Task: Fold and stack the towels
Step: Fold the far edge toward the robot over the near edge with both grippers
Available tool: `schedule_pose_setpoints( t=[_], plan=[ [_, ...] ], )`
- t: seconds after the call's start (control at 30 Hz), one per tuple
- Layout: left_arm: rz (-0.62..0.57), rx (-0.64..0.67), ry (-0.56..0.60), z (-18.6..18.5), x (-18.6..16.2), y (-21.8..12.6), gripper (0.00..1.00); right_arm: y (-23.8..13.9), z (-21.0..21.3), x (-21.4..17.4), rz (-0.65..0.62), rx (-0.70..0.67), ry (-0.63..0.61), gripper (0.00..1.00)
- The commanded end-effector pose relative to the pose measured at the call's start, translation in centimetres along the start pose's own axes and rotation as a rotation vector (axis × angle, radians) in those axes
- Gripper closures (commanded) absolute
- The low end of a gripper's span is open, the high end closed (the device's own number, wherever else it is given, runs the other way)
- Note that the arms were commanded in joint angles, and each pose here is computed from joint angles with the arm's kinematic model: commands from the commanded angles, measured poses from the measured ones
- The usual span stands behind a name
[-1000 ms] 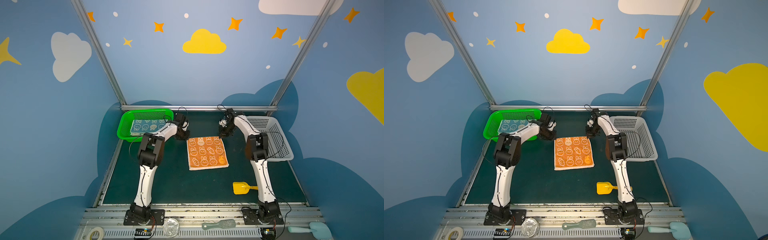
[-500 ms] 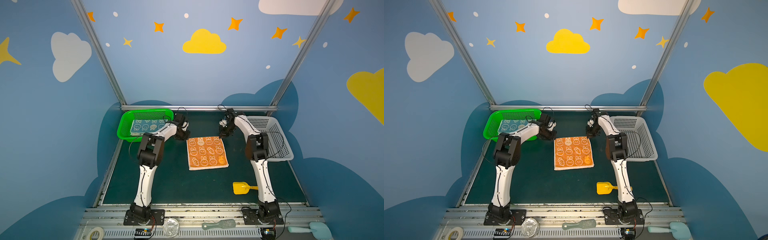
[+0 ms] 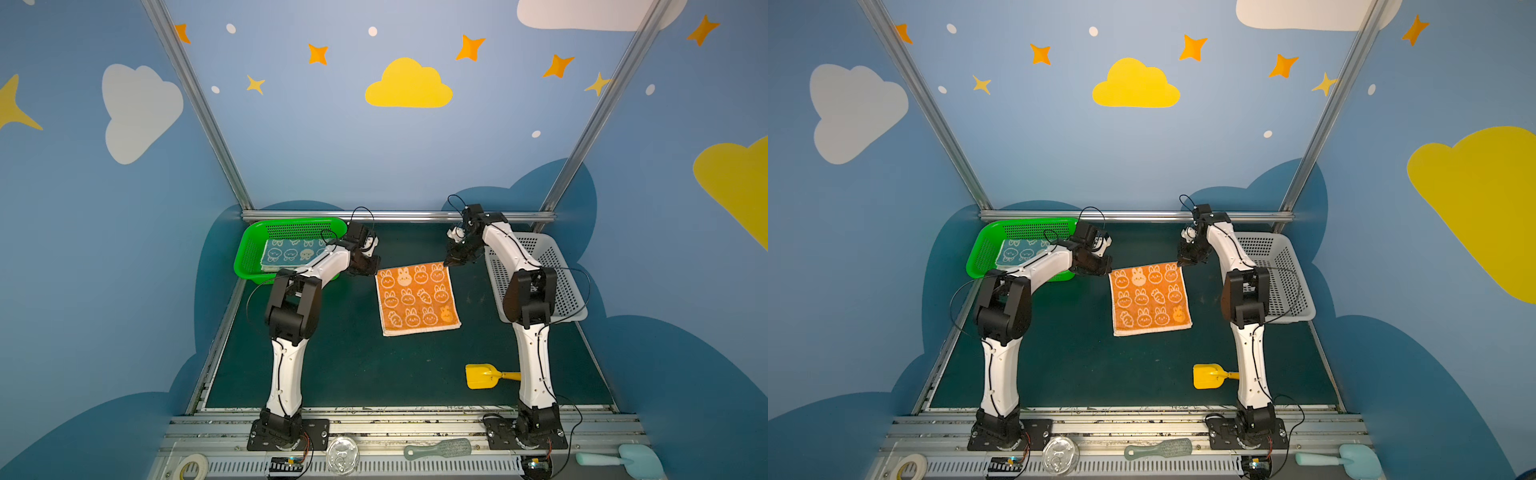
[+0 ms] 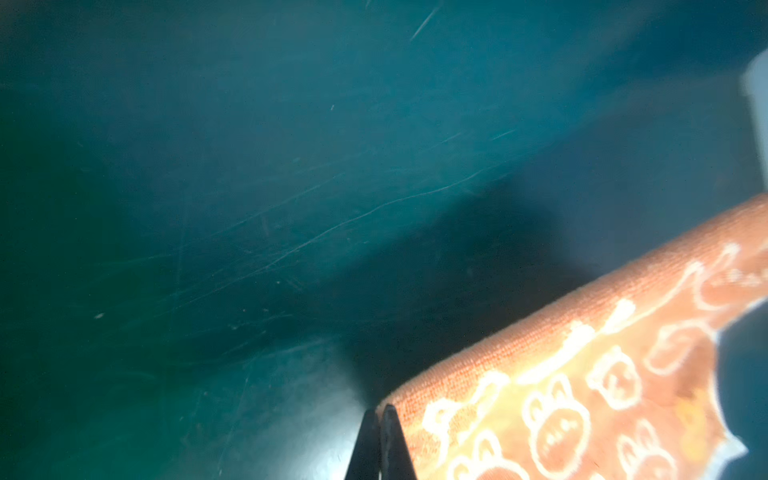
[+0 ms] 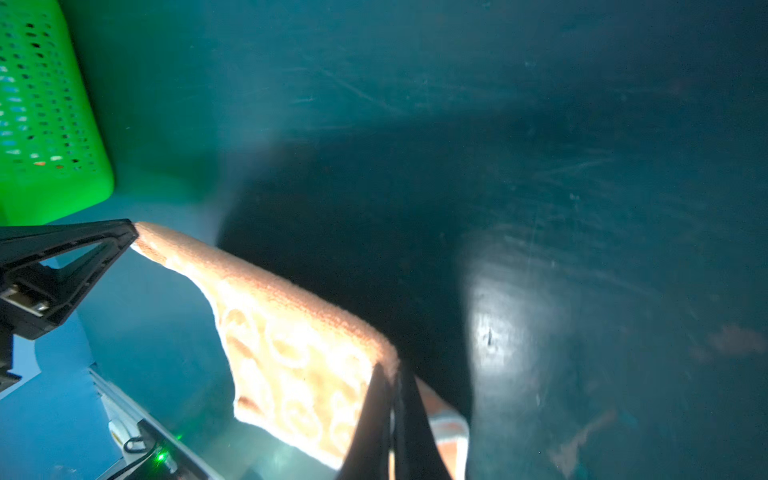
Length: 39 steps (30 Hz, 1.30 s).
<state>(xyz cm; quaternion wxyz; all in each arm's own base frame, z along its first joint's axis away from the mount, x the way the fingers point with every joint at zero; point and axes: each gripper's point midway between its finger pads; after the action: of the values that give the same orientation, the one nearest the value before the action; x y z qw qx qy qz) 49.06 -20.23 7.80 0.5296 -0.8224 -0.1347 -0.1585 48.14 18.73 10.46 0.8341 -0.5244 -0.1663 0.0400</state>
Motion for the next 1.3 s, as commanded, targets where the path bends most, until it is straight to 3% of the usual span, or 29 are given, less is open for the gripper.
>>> schedule_pose_setpoints(
  t=[0.0,0.33,0.8,1.27],
  plan=[
    [-0.060,-0.034,0.032,-1.1,0.7,-2.5,0.97,-2.2,0.6,-0.9,-0.007,-0.001,0.031,1.00],
    [-0.081,-0.056,0.009,-2.8,-3.2,-5.5,0.97,-3.0,1.7,-5.7,0.019,0.026,0.109,1.00],
    [0.008,-0.077,0.007,-5.4,-13.3,-4.4,0.97,-1.0,0.4,-12.8,0.097,0.001,0.217,1.00],
    [-0.025,-0.111,-0.007,-6.4,-13.3,-6.6,0.97,-2.2,0.5,-15.1,0.078,-0.029,0.234,1.00]
  ],
)
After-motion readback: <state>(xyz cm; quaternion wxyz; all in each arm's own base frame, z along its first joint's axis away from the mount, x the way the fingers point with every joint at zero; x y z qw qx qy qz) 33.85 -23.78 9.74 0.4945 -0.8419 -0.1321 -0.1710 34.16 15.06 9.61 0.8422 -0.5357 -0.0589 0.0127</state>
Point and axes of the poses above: each gripper's point midway between its finger pads, its own y axis out along the fingers, its own z axis along the line the jaws close on, x = y × z, and after that the axes turned 12 degrees about -y, right-handed
